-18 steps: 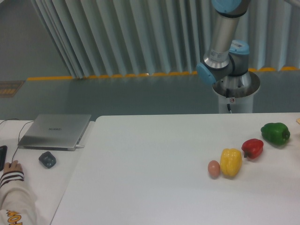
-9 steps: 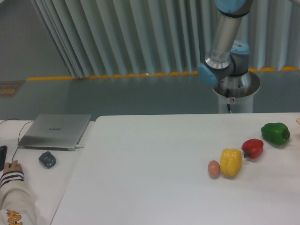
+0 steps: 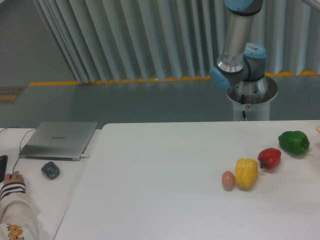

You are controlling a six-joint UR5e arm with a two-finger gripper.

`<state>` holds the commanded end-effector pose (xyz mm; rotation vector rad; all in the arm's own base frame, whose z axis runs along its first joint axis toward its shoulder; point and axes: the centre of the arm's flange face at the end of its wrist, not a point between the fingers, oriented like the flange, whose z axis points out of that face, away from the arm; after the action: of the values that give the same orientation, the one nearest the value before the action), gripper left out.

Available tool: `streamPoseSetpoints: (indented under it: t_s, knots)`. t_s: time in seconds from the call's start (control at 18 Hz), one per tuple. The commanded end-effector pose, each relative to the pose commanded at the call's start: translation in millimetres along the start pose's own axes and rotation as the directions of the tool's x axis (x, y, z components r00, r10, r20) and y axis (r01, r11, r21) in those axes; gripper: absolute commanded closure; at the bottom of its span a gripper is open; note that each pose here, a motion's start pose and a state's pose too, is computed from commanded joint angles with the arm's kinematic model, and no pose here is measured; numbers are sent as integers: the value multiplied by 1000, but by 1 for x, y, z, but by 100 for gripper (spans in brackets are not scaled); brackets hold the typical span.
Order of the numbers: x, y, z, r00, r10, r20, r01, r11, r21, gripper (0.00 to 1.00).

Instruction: Place the triangular bread in the basket

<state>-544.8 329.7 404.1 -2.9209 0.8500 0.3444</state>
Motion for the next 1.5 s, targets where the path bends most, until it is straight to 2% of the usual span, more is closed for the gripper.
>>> streamPoseSetpoints:
  t_s: [0.06,0.11,0.22,0.39,0.44,0.67,0.83,1.5]
  knots:
    - [0,-9,-4,1000,15,-26,-15,1000,-12,0]
    - [1,-14,-10,996,33,-83,-34,999,-6,0]
    - [0,-23,-20,991,45,-123,-45,999,5,0]
    - [-7,-38,-30,988,55,-147,-55,998,4,0]
    - [-12,-41,-28,983,47,-176,-50,999,-13,0]
    - [-19,-57,-22,976,58,-212,-64,998,-19,0]
    - [-17,-69,-11,974,24,-227,-30,999,-23,0]
    - [-15,-73,-4,970,32,-240,-37,999,-18,0]
